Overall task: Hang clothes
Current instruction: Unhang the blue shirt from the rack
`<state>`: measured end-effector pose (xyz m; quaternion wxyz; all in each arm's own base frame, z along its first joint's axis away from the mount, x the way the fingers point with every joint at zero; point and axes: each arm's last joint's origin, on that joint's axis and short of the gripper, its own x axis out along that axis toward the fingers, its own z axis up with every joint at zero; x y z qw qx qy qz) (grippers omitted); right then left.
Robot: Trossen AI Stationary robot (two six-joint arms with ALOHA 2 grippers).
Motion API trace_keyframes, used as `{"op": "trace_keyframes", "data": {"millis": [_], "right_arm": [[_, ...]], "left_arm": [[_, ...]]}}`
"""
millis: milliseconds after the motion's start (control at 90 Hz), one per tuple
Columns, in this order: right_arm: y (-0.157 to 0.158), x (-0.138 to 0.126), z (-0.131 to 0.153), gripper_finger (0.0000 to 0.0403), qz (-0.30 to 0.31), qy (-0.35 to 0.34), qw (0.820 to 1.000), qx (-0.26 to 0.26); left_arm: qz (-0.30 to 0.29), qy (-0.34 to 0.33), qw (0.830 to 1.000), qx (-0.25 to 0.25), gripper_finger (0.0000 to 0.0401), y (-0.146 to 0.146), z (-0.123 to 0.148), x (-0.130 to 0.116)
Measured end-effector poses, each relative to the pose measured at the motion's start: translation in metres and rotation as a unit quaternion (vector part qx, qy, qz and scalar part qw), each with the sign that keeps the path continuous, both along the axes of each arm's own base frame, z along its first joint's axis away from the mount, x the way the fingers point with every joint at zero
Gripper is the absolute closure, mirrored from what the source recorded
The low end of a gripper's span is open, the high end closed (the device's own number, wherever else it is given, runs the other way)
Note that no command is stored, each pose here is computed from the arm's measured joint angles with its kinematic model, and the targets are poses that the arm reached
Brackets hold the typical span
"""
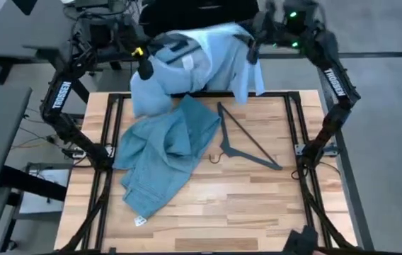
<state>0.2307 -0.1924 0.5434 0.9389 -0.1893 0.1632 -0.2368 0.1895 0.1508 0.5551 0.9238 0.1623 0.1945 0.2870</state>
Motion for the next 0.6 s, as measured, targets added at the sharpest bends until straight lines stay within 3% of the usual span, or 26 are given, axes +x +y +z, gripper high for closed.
{"op": "trace_keyframes", "data": {"millis": [200,433,600], "right_arm": [[-0.001,0.001,-0.009,0.0153,0.004,0.023,0.999,0.036],[-0.008,-0.016,-0.017,0.0147,-0.045,0.044,0.993,0.101],[-0.027,-0.012,-0.027,0.0147,-0.064,0.038,0.99,0.12]], "left_arm": [[-0.015,0.008,1.0,-0.004,0.0362,0.0,-0.002,0.002],[-0.013,0.003,1.0,-0.003,0.0363,-0.003,0.0,-0.002],[-0.037,-0.004,0.999,-0.003,0.0363,-0.007,0.002,-0.001]]}}
